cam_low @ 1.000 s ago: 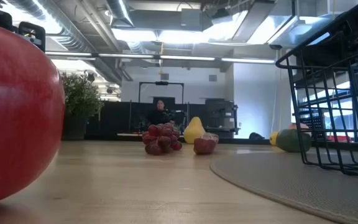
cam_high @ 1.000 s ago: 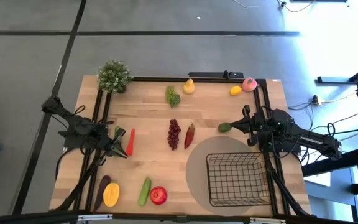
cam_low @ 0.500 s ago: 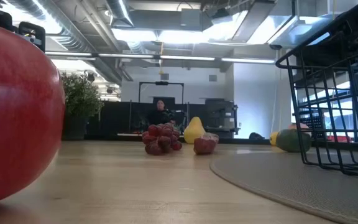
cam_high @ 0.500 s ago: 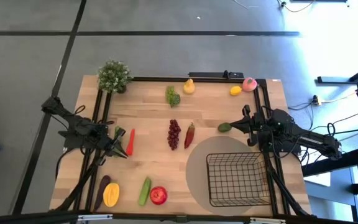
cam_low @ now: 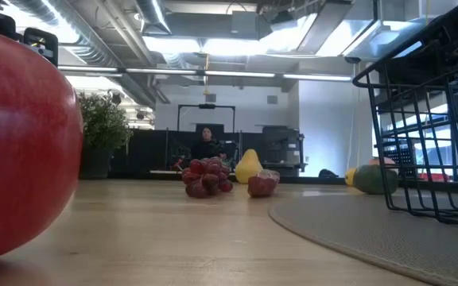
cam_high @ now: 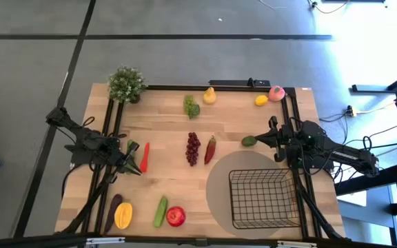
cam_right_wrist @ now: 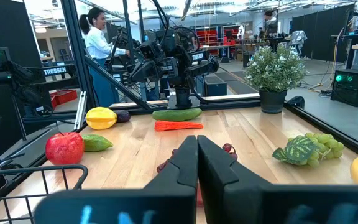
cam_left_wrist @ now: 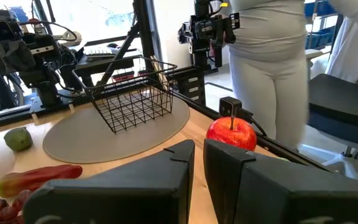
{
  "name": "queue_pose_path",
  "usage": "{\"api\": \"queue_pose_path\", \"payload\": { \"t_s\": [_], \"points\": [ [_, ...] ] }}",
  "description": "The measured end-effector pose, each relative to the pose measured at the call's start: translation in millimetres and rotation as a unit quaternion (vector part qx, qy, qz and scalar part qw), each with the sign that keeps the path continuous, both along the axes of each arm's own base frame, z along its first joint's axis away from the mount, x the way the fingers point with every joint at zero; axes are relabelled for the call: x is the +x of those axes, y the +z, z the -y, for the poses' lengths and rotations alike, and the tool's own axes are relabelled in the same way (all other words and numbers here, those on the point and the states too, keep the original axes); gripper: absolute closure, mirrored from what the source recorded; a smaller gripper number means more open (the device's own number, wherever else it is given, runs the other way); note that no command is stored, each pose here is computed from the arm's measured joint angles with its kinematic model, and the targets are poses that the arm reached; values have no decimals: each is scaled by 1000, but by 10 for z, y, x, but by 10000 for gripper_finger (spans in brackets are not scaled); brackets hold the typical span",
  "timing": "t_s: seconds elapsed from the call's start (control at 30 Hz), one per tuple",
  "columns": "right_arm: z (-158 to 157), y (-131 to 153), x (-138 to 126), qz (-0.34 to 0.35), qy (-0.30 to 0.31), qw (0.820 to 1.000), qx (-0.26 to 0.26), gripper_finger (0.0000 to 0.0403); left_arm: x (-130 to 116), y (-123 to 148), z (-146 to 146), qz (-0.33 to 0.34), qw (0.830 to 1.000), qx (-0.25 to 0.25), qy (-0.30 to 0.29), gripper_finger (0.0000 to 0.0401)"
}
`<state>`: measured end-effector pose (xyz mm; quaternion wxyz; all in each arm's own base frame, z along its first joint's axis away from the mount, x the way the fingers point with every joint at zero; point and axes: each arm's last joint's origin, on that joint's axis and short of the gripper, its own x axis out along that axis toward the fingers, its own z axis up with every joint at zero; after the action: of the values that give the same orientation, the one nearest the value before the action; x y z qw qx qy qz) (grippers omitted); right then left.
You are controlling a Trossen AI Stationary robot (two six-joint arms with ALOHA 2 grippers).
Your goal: Build produce basket
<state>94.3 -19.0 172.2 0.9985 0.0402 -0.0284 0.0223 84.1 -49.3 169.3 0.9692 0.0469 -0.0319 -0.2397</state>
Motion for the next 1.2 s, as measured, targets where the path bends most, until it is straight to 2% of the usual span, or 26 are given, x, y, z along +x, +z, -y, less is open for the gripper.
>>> {"api": "queue_pose_path", "payload": {
  "t_s": [0.37, 0.57, 0.73, 0.83, 0.93, 1.0, 1.1, 1.13, 1.2],
  "points": [
    [0, 1, 0, 0, 1, 1000, 13, 402, 0, -1, 0, 0, 1000, 0, 0, 374],
    [0, 0, 0, -1, 1, 1000, 14, 402, 4, -8, -8, 40, 995, 88, 18, 374],
    [0, 2, 0, 0, 1, 1000, 13, 402, 3, 14, -9, 55, 994, 93, 20, 374],
    [-3, 2, 0, 0, 5, 1000, 11, 402, 6, 43, -24, 71, 990, 115, 49, 374],
    [-8, 2, -1, 0, 14, 1000, 11, 402, 9, 136, -66, 98, 984, 87, 120, 374],
    [-9, 2, -1, 0, 15, 1000, 10, 402, 4, 213, -123, 105, 973, 27, 203, 374],
    [-9, 3, -1, 0, 15, 1000, 8, 402, -34, 350, -228, 90, 936, -91, 329, 374],
    [-9, 2, -1, 0, 16, 1000, 5, 402, -52, 405, -251, 85, 927, -105, 351, 374],
    [-15, 4, -1, 2, 26, 1000, -7, 402, -90, 540, -276, 83, 925, -96, 357, 374]
  ]
}}
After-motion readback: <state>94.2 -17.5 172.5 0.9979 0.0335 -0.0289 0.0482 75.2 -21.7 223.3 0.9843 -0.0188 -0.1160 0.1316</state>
